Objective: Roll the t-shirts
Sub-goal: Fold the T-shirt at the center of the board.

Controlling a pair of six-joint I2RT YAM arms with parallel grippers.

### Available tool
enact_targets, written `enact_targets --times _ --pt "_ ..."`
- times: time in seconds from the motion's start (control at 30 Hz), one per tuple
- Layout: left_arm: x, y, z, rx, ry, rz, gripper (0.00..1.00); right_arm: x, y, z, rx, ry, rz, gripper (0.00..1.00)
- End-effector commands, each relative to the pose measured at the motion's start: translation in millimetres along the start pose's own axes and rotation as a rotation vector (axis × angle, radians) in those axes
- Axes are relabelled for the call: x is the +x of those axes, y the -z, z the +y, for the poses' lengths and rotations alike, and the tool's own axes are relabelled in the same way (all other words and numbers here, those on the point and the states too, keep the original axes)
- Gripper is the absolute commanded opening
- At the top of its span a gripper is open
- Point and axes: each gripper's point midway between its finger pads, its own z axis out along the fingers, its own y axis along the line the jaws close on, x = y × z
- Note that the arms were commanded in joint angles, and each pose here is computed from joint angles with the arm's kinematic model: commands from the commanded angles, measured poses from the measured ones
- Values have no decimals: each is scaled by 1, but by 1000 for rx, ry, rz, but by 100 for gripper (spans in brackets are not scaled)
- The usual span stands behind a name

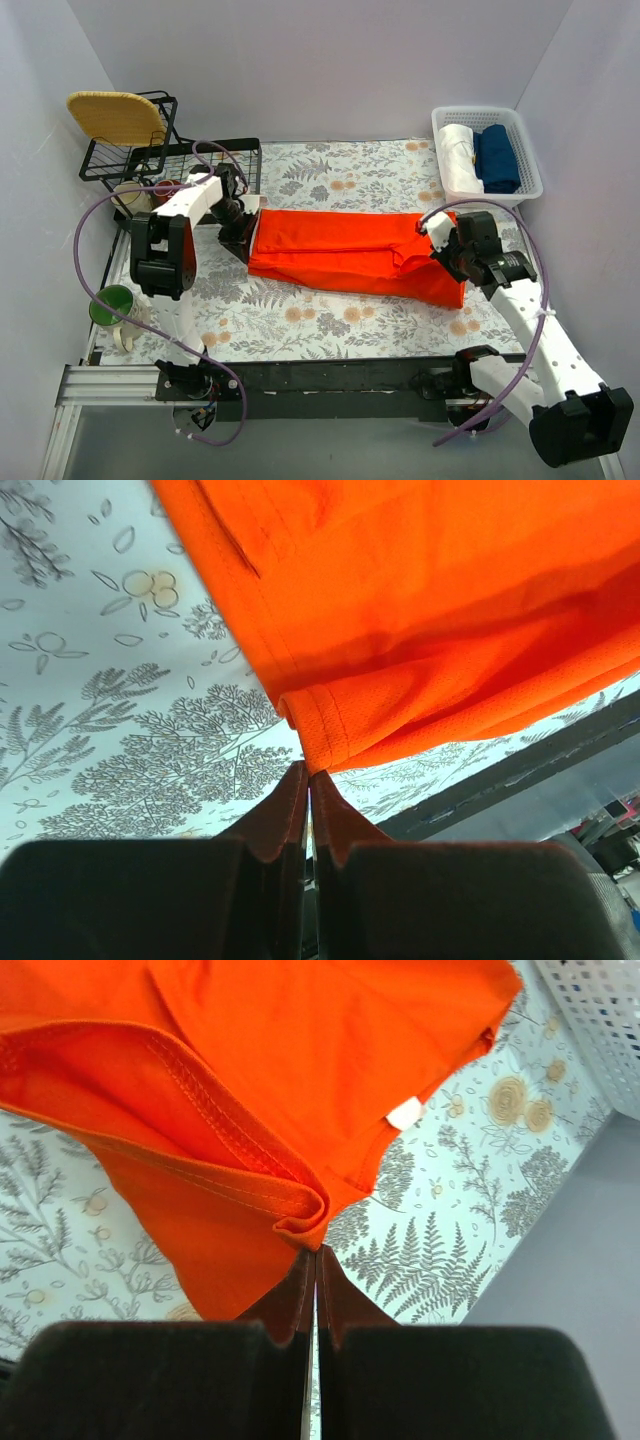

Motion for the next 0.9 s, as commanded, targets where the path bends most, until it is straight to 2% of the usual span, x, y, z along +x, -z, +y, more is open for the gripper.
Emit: enact_targets --times 0.0,0.37,0.87 --pt "-17 9 -1 -12 1 -38 0 -32 3 -38 71 1 -109 1" --pt "-56 14 7 -49 2 -87 0 -54 -22 -59 80 5 -122 1" --pt "-65 12 14 -79 24 -98 0 -65 -61 -79 103 72 -119 1"
